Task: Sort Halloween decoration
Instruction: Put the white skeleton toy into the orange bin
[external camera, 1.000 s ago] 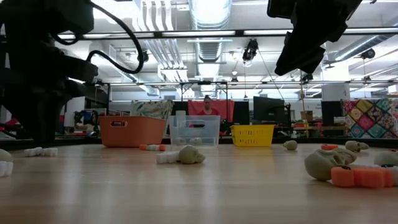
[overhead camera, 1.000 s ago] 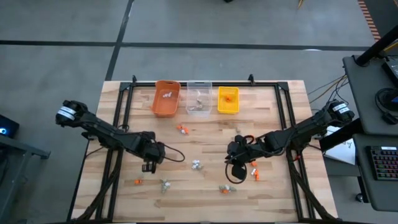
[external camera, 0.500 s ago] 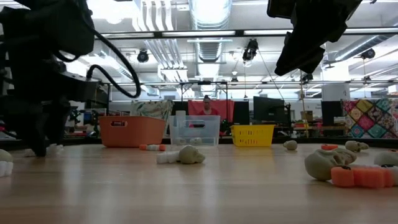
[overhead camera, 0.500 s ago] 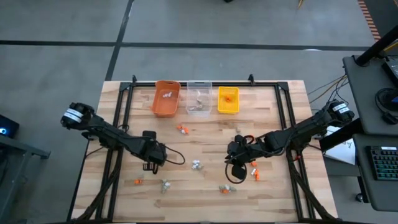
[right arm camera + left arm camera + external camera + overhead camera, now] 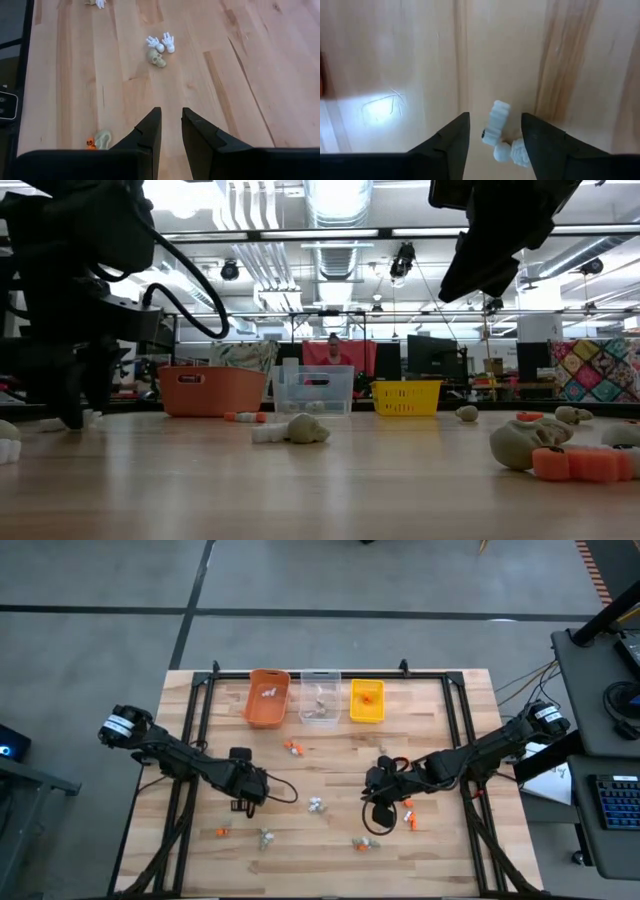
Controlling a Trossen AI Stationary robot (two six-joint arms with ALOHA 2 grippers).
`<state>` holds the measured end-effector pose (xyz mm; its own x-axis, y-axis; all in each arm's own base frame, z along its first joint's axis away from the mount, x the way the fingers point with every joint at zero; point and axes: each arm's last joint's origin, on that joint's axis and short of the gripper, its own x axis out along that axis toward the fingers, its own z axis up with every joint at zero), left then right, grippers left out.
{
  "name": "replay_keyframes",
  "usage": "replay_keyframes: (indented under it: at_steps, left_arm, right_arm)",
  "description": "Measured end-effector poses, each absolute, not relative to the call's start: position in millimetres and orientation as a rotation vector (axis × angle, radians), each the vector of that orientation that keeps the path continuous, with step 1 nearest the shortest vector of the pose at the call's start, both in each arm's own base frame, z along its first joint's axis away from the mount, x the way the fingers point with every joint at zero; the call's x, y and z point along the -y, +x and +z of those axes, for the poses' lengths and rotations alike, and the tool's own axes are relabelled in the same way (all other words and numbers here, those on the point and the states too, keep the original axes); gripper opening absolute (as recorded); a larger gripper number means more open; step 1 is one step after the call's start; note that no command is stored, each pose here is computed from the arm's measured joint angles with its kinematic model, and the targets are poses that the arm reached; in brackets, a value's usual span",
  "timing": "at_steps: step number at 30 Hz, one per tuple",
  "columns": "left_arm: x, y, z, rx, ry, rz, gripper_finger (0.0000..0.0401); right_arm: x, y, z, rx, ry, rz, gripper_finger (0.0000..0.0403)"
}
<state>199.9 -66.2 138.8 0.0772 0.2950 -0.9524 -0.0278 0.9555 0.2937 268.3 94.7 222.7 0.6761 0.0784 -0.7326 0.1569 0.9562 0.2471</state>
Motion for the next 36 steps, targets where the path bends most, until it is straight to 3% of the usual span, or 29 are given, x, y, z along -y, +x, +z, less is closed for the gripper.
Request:
replay_keyframes:
  at_steps: [6, 18, 26, 36]
  left_arm:
    - [66, 200, 139, -1.475, 0.216, 0.247, 0.0125]
    - [66, 201, 139, -1.465, 0.209, 0.244, 0.0010]
    - [70, 211, 157, -1.403, 0.173, 0.236, 0.0002]
    - [60, 218, 226, -1.132, 0.101, 0.214, 0.0002]
  right_arm:
    - [-94, 268, 222, -0.829, 0.297, -0.050, 0.0066]
    - [-94, 268, 222, -0.823, 0.290, -0.063, 0.0066]
    - [-94, 268, 222, -0.823, 0.290, -0.063, 0.0066]
    - [-94, 268, 222, -0.823, 0.290, -0.064, 0.0066]
